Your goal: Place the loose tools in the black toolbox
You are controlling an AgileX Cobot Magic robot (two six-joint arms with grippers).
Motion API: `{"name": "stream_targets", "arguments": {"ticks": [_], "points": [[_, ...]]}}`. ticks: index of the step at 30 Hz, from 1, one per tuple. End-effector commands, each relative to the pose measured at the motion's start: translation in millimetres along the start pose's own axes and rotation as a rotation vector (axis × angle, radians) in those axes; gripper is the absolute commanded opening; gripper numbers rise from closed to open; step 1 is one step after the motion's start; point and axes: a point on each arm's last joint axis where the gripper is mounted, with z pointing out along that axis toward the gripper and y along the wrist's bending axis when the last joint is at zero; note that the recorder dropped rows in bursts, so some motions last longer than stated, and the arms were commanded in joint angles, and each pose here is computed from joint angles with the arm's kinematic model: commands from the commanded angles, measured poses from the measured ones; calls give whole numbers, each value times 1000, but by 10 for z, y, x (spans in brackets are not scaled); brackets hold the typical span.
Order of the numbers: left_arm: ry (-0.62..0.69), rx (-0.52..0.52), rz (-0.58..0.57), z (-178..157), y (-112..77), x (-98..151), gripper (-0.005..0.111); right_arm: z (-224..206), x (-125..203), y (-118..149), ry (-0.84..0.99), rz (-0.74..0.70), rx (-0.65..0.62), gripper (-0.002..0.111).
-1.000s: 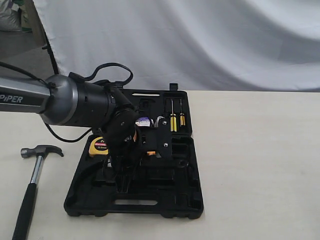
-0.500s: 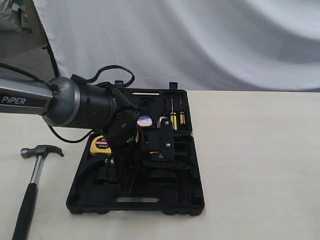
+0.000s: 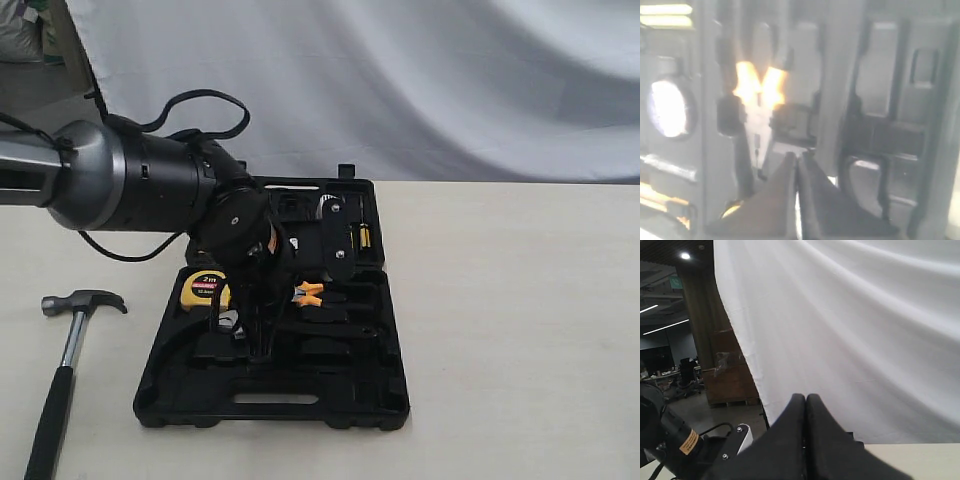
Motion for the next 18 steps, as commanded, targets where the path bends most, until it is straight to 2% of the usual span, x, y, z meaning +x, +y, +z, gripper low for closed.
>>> {"name": "stream_targets", "arguments": {"ticks": [1, 5, 14, 18], "points": [[-78, 12, -96, -89, 3, -87, 0, -9, -3, -2, -11, -15, -1, 0], [-104, 44, -103, -27, -34, -115, 0, -9, -3, -2, -11, -15, -1, 0], [-62, 107, -101, 250, -145, -82, 0, -9, -1, -1, -9, -15, -2, 0], [-64, 104, -97, 392, -175, -80, 0, -9, -1, -1, -9, -15, -2, 0]]}}
